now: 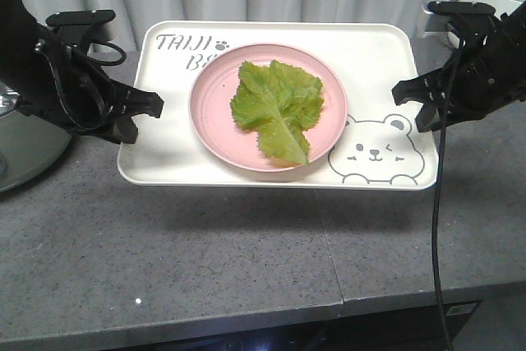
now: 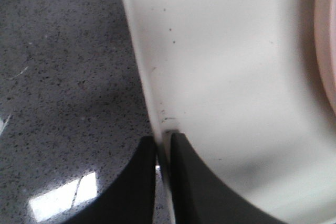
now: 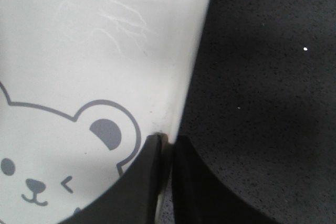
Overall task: Transfer vegetables to tray and serve
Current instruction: 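Turn the base away from the counter while holding the tray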
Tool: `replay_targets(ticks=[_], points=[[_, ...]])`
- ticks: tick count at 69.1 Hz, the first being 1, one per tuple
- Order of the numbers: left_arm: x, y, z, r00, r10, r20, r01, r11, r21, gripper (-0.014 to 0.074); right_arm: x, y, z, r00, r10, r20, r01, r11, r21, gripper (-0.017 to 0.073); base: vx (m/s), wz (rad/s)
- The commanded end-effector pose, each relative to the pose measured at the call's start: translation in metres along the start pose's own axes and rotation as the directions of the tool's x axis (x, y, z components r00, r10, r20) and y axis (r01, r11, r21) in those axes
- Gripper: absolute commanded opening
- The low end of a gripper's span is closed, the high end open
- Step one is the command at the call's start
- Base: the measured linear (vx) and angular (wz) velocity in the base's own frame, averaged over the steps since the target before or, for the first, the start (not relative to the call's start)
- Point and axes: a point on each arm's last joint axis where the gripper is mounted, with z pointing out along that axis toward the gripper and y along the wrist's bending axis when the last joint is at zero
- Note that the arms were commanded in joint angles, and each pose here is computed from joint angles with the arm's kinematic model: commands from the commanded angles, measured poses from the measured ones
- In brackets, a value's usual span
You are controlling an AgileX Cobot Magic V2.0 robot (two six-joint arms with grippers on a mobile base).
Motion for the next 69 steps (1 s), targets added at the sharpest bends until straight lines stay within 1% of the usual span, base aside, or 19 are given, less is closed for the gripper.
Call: replay_targets(ticks=[1, 69], points=[[-0.0068, -0.0195, -0.0281, 0.99, 0.002, 0.14, -0.017, 0.994, 0.109, -0.0006, -0.0057, 0.0138, -0.0268, 0.993, -0.016, 0.118, 0.023, 0.998, -0.058, -0.0006, 0.0, -0.17], [-0.0068, -0.0195, -0.0281, 0.99, 0.002, 0.14, -0.017, 0.994, 0.109, -0.0006, -0.0056, 0.0139, -0.0268, 0.993, -0.016, 0.117, 0.023, 0.998, -0.058, -0.0006, 0.0, -0.23]])
